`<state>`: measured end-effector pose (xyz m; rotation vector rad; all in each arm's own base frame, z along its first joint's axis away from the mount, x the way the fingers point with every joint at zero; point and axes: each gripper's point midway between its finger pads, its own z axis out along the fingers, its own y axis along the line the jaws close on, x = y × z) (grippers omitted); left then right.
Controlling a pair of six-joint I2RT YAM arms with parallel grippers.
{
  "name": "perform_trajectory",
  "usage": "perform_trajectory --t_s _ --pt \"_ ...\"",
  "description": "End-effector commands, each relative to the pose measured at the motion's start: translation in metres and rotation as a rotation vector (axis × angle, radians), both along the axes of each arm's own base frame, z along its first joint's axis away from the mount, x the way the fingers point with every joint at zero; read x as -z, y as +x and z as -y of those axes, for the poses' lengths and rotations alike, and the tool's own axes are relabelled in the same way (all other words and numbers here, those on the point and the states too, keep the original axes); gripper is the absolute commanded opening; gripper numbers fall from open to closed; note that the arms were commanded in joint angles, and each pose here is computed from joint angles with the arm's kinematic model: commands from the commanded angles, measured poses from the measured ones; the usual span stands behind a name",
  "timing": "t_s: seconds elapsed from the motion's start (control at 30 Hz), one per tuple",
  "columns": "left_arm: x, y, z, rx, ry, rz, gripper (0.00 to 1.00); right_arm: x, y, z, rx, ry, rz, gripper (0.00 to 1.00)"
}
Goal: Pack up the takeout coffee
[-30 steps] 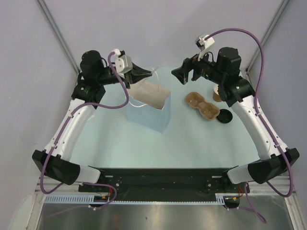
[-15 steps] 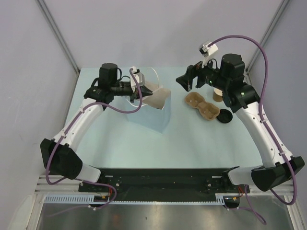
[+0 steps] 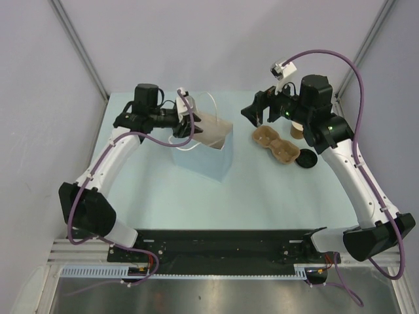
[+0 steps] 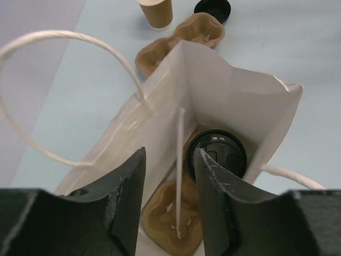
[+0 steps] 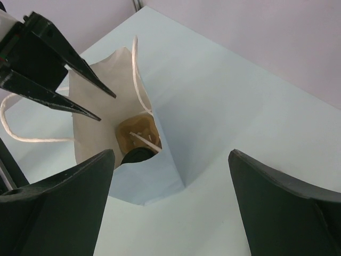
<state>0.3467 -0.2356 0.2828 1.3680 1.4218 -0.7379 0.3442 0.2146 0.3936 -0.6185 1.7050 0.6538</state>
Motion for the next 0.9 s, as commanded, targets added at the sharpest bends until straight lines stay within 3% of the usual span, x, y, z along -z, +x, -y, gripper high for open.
perform_trajectory --t_s 0.0,0.1,0.23,0.4,0.47,0.57,0.77,0.87 --pt "-0.059 -0.002 -0.001 0.005 -0.065 0.101 0.49 -0.005 -0.007 -0.001 -0.036 -0.022 0.038 0.93" --pt "-0.089 -0.004 0.0 -0.015 -0.126 0.094 0.55 0.004 -0.011 -0.009 -0.087 -0.053 0.033 0.94" --pt "-0.125 -0.002 -0.007 -0.068 -0.205 0.103 0.76 0.018 -0.019 -0.023 -0.177 -0.139 0.057 0.95" --pt "-0.137 0.006 -0.029 -0.183 -0.241 0.029 0.82 0.036 -0.031 -0.039 -0.264 -0.248 0.08 0.95" --pt "-0.136 0.012 -0.041 -0.266 -0.233 -0.009 0.86 0.037 -0.034 -0.045 -0.283 -0.261 0.085 0.95" --pt "-0.122 0.017 -0.062 -0.402 -0.209 -0.14 0.99 0.038 -0.035 -0.05 -0.282 -0.25 0.072 0.96" --pt "-0.069 0.013 -0.111 -0.599 -0.179 -0.469 1.0 0.048 -0.026 -0.036 -0.196 -0.184 -0.012 0.99" --pt "-0.04 0.013 -0.162 -0.771 -0.163 -0.548 1.0 0.056 -0.018 -0.018 -0.119 -0.127 -0.083 1.0"
